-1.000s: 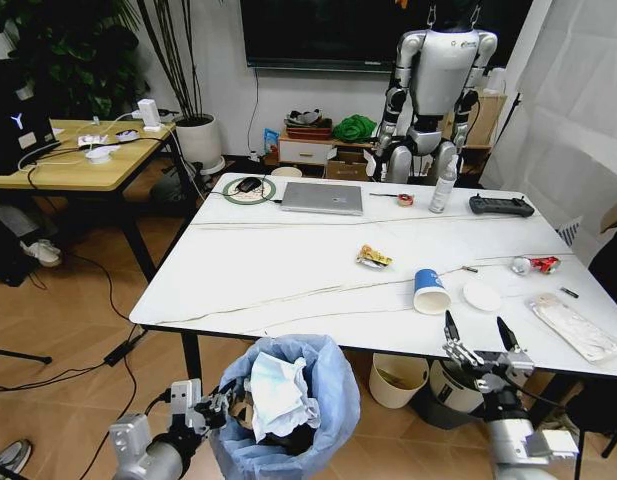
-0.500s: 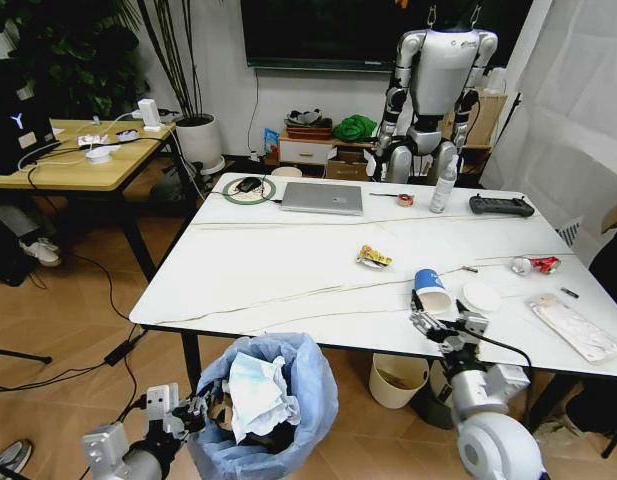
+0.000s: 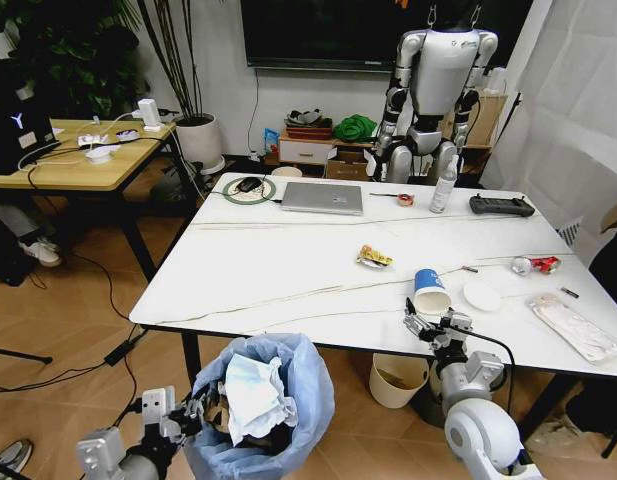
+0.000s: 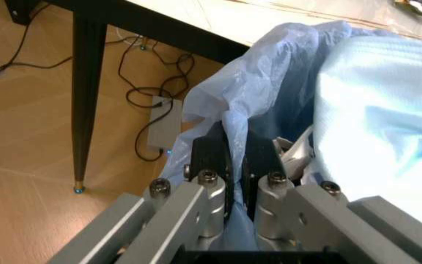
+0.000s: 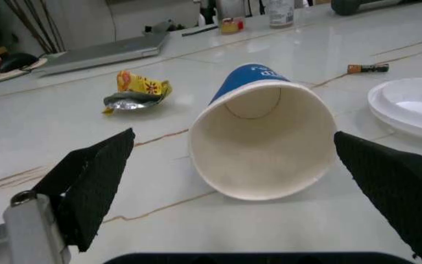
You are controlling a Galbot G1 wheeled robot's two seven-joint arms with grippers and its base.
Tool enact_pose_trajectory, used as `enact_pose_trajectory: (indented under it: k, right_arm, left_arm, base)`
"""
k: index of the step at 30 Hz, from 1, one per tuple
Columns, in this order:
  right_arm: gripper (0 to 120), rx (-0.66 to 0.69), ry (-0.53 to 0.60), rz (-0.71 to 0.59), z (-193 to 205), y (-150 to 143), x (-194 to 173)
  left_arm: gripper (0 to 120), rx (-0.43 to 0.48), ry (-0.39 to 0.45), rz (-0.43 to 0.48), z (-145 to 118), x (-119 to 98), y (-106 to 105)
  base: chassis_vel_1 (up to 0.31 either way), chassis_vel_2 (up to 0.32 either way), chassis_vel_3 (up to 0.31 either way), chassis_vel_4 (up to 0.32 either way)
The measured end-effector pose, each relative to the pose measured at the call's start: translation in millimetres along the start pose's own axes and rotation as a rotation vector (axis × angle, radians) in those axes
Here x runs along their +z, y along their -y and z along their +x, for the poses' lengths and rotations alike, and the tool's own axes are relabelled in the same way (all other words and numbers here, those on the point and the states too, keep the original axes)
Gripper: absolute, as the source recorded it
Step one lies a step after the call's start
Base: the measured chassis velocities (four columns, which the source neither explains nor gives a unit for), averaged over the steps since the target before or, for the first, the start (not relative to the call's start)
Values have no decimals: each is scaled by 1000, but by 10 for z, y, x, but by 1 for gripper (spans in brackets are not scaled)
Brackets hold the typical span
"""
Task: Pick up the trash bin and place the trash from the table into it.
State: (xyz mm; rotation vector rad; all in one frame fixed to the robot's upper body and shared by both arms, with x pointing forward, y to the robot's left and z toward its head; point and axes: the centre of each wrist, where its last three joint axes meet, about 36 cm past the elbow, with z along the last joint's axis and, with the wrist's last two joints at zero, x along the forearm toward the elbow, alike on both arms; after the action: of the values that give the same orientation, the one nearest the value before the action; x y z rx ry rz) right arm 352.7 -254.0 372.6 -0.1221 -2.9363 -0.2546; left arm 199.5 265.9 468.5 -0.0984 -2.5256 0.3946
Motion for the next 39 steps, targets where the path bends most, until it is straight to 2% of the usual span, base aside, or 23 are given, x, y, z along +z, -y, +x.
enact_pose_trajectory:
  k: [11,20,25,26,31,32,35,39]
  right_arm:
    - [100,-31,-17,-7,-145,-109,87]
    - [98,-36,-15,1,-320,-73,123]
    - [80,-36,-13,1,-356,-56,116]
    - [80,-36,-13,1,-356,-56,116]
    - [61,-37,-16,2,-353,-53,127]
    - [53,-38,-16,3,-357,-53,130]
    - [47,-37,-18,5,-364,-46,136]
    - [31,-31,-21,16,-348,-11,144]
  left_arm:
    - [0,-2,0,8,16,6,18]
    - [0,-4,5,9,8,-5,19]
    - [0,-3,3,11,4,4,23]
    - [0,-3,3,11,4,4,23]
    - [0,-2,1,9,0,10,22]
    - [0,-2,1,7,-1,7,20]
    - [0,-2,2,6,-3,3,19]
    - [0,-4,1,7,-11,9,12]
  base:
    - [0,0,0,0]
    - [0,0,0,0]
    - [0,0,0,0]
    - [0,0,0,0]
    - [0,0,0,0]
    - [0,0,0,0]
    - [0,0,0,0]
    - [0,0,0,0]
